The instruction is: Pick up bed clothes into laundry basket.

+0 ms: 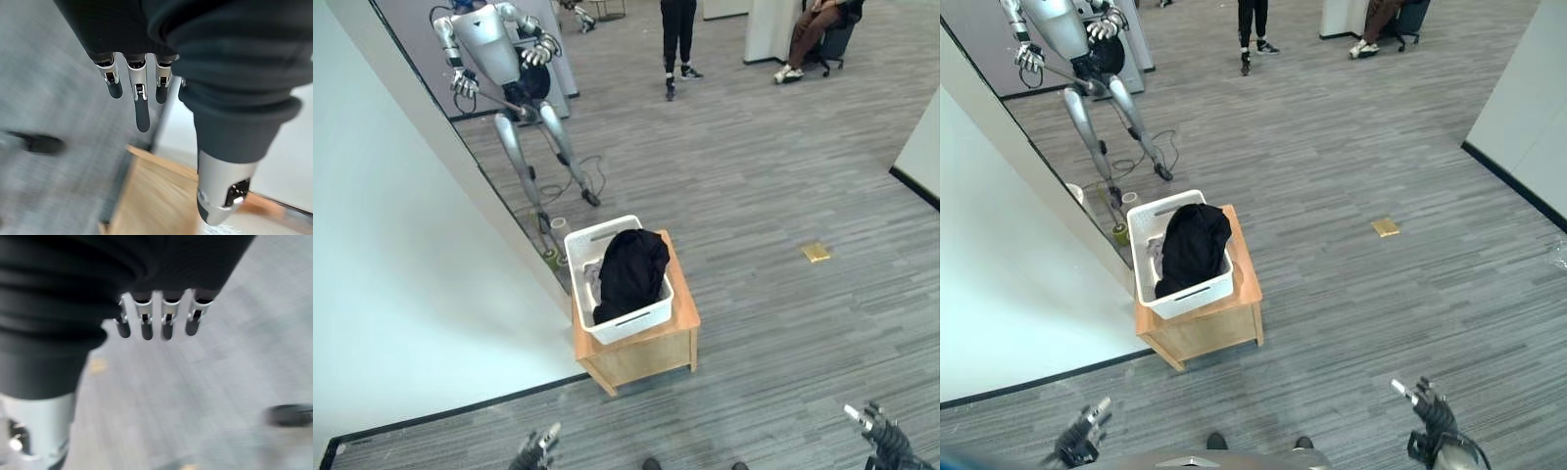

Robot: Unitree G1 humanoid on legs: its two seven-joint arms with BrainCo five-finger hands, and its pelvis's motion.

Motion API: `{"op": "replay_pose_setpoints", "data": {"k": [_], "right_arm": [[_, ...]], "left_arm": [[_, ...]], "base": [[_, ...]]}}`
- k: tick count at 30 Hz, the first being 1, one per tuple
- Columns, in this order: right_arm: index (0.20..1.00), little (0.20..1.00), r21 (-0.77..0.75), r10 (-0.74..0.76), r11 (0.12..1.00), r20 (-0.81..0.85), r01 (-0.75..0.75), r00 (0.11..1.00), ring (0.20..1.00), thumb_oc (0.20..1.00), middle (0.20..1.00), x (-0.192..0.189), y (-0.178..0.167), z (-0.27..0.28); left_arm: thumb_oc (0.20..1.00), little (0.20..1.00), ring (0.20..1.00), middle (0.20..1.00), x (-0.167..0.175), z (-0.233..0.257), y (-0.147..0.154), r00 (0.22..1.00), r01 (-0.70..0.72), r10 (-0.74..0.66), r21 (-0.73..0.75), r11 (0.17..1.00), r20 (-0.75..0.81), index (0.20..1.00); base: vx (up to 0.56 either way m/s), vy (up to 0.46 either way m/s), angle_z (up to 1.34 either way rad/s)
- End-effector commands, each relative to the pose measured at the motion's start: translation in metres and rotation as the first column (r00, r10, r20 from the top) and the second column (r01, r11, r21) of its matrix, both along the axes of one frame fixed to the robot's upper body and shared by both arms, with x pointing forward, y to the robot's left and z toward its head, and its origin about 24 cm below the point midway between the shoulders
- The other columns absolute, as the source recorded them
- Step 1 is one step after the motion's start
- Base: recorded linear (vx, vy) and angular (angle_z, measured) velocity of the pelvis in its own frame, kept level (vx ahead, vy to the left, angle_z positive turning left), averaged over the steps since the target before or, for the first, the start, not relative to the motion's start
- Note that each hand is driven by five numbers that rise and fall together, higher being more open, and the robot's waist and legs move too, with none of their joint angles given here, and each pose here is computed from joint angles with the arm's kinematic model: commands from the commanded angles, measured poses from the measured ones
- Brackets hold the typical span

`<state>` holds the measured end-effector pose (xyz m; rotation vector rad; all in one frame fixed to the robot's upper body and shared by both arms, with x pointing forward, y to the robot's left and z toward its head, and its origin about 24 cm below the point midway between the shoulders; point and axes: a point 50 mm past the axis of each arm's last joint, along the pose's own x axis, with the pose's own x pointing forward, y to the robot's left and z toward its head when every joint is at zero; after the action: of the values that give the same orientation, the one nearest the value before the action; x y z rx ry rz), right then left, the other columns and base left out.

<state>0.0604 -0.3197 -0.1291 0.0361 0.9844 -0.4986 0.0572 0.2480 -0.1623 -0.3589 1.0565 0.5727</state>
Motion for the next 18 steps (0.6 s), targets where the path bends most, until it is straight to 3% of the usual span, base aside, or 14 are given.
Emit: {"op": "replay_pose_setpoints", "data": {"k": [1,4,9,10,18], "right_arm": [[1.0,1.0,0.086,0.102,0.992,-0.143,-0.091,0.984,1.0,1.0,1.0,-0.007,0.032,-0.02],[1.0,1.0,0.142,0.21,0.974,-0.291,-0.175,0.933,1.0,1.0,1.0,-0.032,0.05,-0.031],[1.0,1.0,0.223,0.396,0.916,-0.363,-0.334,0.843,1.0,1.0,1.0,-0.044,0.074,-0.039],[1.0,1.0,0.235,0.47,0.881,-0.351,-0.41,0.81,1.0,1.0,1.0,-0.038,0.081,-0.04],[1.0,1.0,0.185,0.523,0.853,-0.32,-0.489,0.79,1.0,1.0,1.0,-0.018,0.076,-0.037]], "left_arm": [[1.0,1.0,1.0,1.0,0.03,0.003,-0.006,0.956,0.292,-0.288,0.098,0.951,-0.055,1.0],[1.0,1.0,1.0,1.0,0.014,-0.005,-0.026,0.848,0.518,-0.504,0.053,0.854,-0.165,1.0],[1.0,1.0,1.0,1.0,0.02,-0.007,-0.047,0.666,0.742,-0.727,0.047,0.669,-0.165,1.0],[1.0,1.0,1.0,1.0,0.03,-0.005,-0.053,0.596,0.802,-0.788,0.073,0.593,-0.154,1.0],[1.0,1.0,1.0,1.0,0.053,0.001,-0.053,0.589,0.807,-0.8,0.126,0.577,-0.114,1.0]], "base": [[0.02,-0.047,0.04],[0.02,-0.044,0.02],[0.01,-0.012,0.0],[0.0,0.0,0.0],[0.0,0.0,0.0]]}}
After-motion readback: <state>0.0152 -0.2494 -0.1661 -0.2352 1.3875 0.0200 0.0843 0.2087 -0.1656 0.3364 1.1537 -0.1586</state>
